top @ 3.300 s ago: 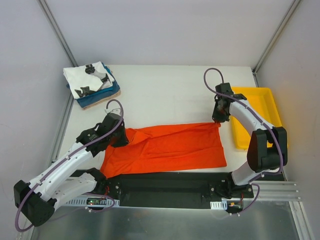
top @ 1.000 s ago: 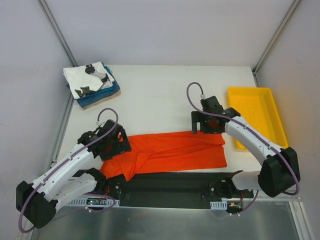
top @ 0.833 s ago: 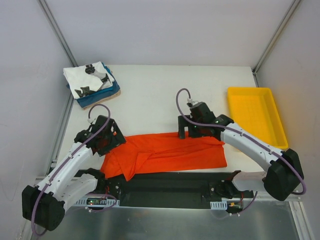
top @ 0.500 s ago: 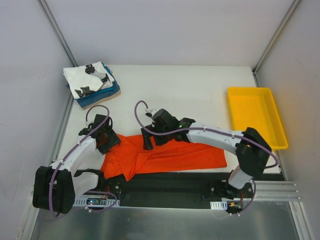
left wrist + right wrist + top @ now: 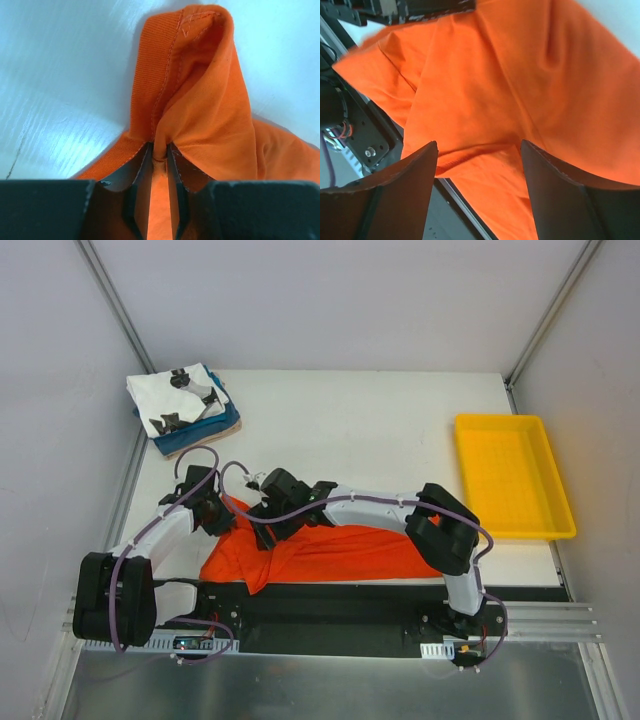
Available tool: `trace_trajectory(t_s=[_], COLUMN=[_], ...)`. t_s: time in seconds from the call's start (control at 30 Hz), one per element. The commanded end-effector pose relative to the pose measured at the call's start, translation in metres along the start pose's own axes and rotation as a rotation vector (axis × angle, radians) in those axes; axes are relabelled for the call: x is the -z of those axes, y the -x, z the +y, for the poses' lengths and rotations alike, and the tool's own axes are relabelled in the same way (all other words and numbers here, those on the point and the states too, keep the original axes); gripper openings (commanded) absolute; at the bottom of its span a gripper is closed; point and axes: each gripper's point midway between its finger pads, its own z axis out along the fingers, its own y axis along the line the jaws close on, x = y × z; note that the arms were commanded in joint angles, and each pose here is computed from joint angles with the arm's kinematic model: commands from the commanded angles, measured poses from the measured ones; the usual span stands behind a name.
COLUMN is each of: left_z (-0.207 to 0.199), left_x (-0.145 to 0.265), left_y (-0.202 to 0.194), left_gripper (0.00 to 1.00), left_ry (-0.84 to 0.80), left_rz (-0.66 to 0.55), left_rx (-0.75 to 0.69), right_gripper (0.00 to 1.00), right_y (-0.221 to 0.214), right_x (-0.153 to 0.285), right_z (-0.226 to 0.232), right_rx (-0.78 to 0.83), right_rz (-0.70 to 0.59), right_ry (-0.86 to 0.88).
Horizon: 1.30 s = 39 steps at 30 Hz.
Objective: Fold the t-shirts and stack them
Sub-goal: Fold the tshirt
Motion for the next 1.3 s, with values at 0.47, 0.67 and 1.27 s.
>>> trace_trajectory(t_s=[0.47, 0.67, 1.27], left_z=[0.004, 0.005, -0.005], left_x=[-0.003, -0.002, 0.013], left_y=[0.001, 0.005, 0.014], left_gripper=[0.22, 0.22, 0.37], left_ry=[0.004, 0.013, -0.018], left_rz=[0.005, -0.006, -0.028], left_rx=[-0.014, -0.005, -0.011], right_gripper=[0.74, 0.75, 0.8], right_y=[0.015, -0.006, -0.075], right_x=[-0.03, -0.002, 0.082], right_z=[0.006, 0.012, -0.002], right_rx=[0.209, 0.227, 0.089], right_rz=[0.019, 0.025, -0.037], right_ry=[-0.003, 0.006, -0.17])
